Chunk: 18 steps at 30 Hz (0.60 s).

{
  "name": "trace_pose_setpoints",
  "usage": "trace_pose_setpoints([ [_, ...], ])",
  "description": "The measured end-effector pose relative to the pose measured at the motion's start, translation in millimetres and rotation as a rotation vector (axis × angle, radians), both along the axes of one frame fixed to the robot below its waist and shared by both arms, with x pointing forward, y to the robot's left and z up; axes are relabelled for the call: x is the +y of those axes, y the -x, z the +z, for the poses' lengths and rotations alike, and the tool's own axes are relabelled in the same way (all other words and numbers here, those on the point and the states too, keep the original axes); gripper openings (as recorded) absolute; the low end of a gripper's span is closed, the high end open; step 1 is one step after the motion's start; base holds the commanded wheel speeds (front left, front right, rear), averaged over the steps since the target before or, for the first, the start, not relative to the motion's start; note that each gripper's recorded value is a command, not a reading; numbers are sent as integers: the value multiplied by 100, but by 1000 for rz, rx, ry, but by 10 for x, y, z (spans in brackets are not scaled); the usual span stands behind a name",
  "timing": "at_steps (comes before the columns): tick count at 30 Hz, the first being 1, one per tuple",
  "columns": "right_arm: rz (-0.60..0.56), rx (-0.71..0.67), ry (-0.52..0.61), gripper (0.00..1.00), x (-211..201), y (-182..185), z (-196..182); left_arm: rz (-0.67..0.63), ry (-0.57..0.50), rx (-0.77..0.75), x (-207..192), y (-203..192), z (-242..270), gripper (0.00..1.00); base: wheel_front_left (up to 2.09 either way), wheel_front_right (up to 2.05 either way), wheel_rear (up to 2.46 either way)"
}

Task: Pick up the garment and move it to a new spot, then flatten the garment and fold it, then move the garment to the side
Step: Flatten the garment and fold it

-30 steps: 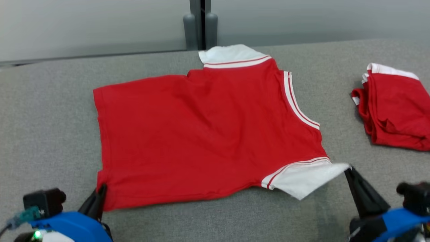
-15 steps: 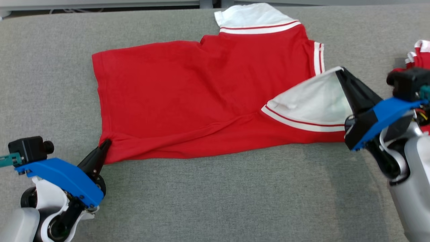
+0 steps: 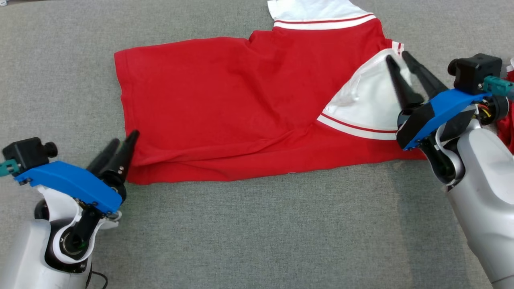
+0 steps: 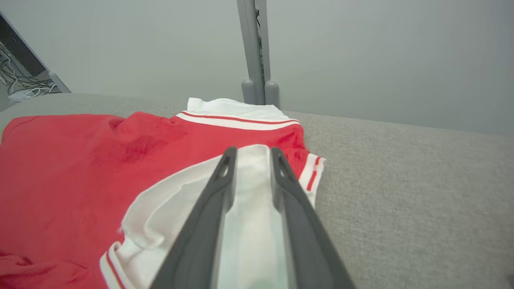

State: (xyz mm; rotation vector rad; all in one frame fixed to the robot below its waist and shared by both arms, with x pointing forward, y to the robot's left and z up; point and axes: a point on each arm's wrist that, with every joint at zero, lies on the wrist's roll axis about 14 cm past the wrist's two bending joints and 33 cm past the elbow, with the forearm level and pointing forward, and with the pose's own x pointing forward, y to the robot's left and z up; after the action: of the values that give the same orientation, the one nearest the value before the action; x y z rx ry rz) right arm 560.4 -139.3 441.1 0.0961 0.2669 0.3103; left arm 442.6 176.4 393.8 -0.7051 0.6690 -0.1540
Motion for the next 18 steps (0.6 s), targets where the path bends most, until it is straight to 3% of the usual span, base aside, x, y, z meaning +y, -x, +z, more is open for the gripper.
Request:
trace_pose_setpoints([
  [5, -5, -125, 18, 100, -28, 5, 127, 88, -159, -215, 191, -164, 203, 100, 0, 0, 0],
  [11, -38, -221, 51, 100, -169, 205, 244, 148, -427, -510, 207, -177, 579, 100, 0, 0, 0],
  [18, -80, -300, 20, 100, -203, 644, 418, 142, -592, -633, 111, -61, 746, 100, 0, 0, 0],
])
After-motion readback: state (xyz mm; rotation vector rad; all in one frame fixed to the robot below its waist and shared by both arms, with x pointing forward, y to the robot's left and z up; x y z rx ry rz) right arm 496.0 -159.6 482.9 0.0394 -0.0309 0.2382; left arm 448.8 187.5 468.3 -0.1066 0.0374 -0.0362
